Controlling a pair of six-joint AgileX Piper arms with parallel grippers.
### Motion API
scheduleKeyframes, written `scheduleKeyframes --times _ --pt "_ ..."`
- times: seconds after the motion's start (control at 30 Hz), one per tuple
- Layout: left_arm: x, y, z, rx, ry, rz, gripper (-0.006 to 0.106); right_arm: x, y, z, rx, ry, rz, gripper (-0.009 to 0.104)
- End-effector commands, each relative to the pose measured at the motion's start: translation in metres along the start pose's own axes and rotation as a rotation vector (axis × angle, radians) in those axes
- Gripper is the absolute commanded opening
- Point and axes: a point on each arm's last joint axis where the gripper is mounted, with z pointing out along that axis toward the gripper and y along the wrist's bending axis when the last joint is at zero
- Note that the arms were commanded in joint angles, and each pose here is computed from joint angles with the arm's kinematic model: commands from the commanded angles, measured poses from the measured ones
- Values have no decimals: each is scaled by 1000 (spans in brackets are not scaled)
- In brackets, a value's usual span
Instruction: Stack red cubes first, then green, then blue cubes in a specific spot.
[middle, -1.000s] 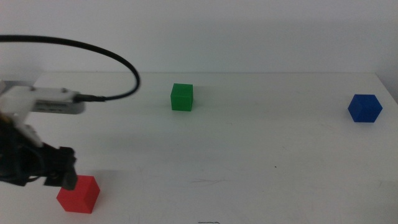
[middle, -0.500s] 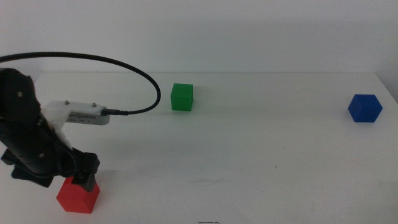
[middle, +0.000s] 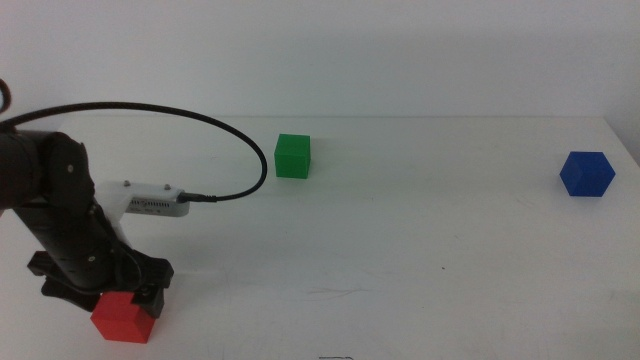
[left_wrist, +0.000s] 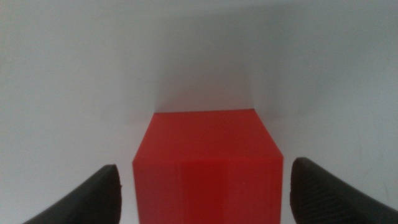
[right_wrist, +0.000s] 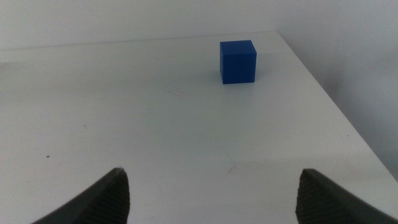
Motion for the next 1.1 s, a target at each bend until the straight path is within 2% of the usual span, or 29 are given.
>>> scheduleKeyframes --times 0.0,0.17,0.43,0.57,0.67,0.83,1.07 --pt "-8 -3 -11 9 -60 -9 88 -13 1 -4 -10 -114 -18 75" --pt "-10 -3 -7 8 -59 -6 76 -13 1 -4 -10 -114 -18 75" --pt "-9 -4 -8 23 -52 -19 33 -13 1 -4 -10 -114 -18 75" --pt "-6 -9 -15 82 -46 -72 15 -13 1 -4 -10 -114 -18 75" --pt "-10 -18 -28 118 -35 -160 6 -13 1 -4 -10 -114 -18 75" --pt "-30 -46 -55 79 -84 -191 3 -13 1 -4 -10 -114 -18 75" --pt "-67 -109 -68 115 -63 -148 8 -13 1 -4 -10 -114 -18 75"
